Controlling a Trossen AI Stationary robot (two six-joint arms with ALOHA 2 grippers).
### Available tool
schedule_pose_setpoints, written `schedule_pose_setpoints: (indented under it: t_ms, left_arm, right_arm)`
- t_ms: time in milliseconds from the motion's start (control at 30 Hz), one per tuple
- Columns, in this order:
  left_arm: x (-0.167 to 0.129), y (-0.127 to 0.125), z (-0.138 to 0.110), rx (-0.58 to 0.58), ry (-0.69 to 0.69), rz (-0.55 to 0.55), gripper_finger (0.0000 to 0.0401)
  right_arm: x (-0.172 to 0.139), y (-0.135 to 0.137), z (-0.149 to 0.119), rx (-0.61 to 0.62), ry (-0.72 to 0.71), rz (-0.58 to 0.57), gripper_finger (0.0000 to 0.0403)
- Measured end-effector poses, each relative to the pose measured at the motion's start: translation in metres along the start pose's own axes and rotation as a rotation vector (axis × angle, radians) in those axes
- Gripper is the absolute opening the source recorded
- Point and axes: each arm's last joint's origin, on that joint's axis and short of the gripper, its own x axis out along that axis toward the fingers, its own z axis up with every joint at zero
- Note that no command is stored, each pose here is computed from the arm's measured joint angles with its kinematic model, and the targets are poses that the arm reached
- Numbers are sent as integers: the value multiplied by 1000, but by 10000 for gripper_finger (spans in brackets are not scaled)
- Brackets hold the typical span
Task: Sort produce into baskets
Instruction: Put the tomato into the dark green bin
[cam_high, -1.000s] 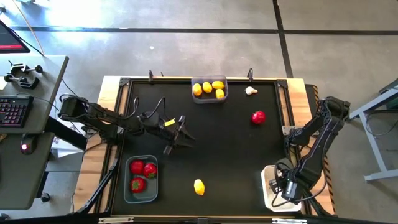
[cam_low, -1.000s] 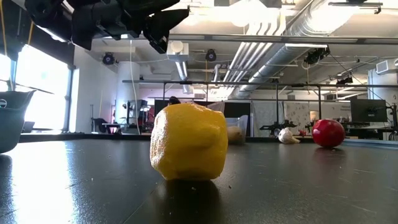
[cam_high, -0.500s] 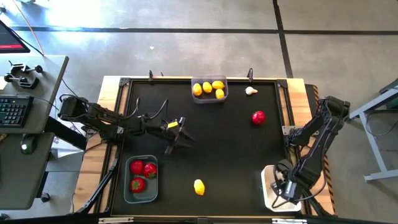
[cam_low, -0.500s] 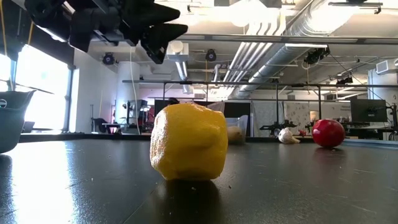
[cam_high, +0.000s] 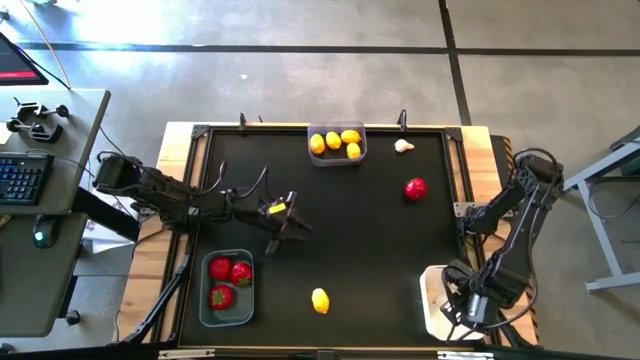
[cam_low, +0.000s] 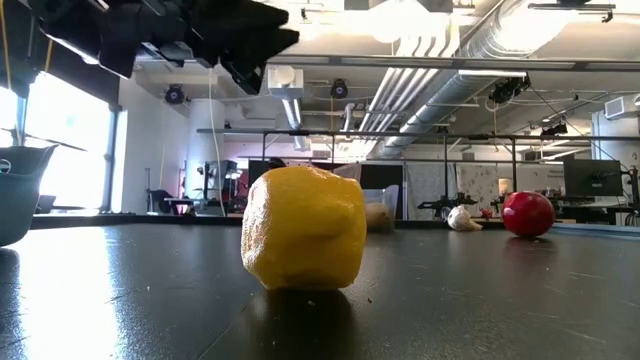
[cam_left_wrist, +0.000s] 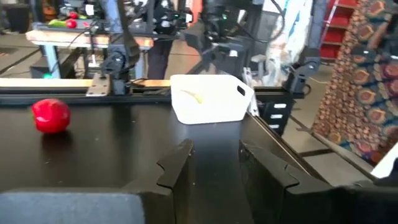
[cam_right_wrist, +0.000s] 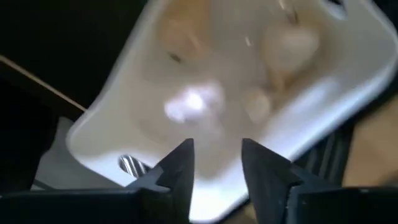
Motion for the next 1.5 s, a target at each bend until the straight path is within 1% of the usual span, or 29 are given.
schedule_pose_setpoints:
  t_ms: [67, 233, 300, 367, 400, 500, 567, 700, 800, 900, 1000, 1100, 1167, 1367, 1500]
  left_arm:
    - [1, -6, 0, 16, 2, -23, 100]
    - [3, -24, -2, 70, 6, -86, 71]
    - [3, -31, -4, 102, 8, -113, 57]
    - [4, -36, -4, 124, 7, -133, 43]
    - [4, -38, -4, 129, 6, -140, 35]
    - [4, -42, -4, 131, 6, -152, 13]
    - [4, -42, -4, 131, 6, -153, 4]
    - [4, -42, -4, 126, 6, -153, 3]
    - [4, -42, -4, 130, 4, -153, 1]
    - [4, -41, -4, 131, 6, -150, 1]
    - [4, -41, -5, 131, 8, -150, 1]
    - [4, -41, -5, 130, 10, -150, 0]
    - [4, -41, -5, 127, 16, -150, 0]
    - [4, -41, -8, 124, 40, -148, 0]
    - [4, -41, -9, 117, 54, -147, 0]
  right_arm:
    - [-1, 2, 1, -64, -68, 37, 110]
    - [-1, 10, 8, -245, -318, 174, 60]
    - [5, 11, 13, -296, -399, 189, 36]
    - [13, 12, 20, -329, -454, 201, 12]
    - [18, 13, 25, -347, -473, 203, 6]
    - [37, 15, 40, -377, -497, 220, 7]
    - [49, 17, 53, -411, -521, 251, 3]
    - [70, 24, 85, -495, -599, 364, 1]
    - [79, 26, 111, -569, -694, 444, 0]
    - [80, 25, 139, -638, -821, 506, 0]
    - [78, 20, 165, -672, -948, 548, 0]
    - [74, 11, 191, -652, -1011, 562, 0]
    - [72, 4, 209, -601, -1002, 542, 0]
    - [70, -26, 255, -405, -918, 468, 0]
    - [57, -40, 281, -329, -820, 359, 2]
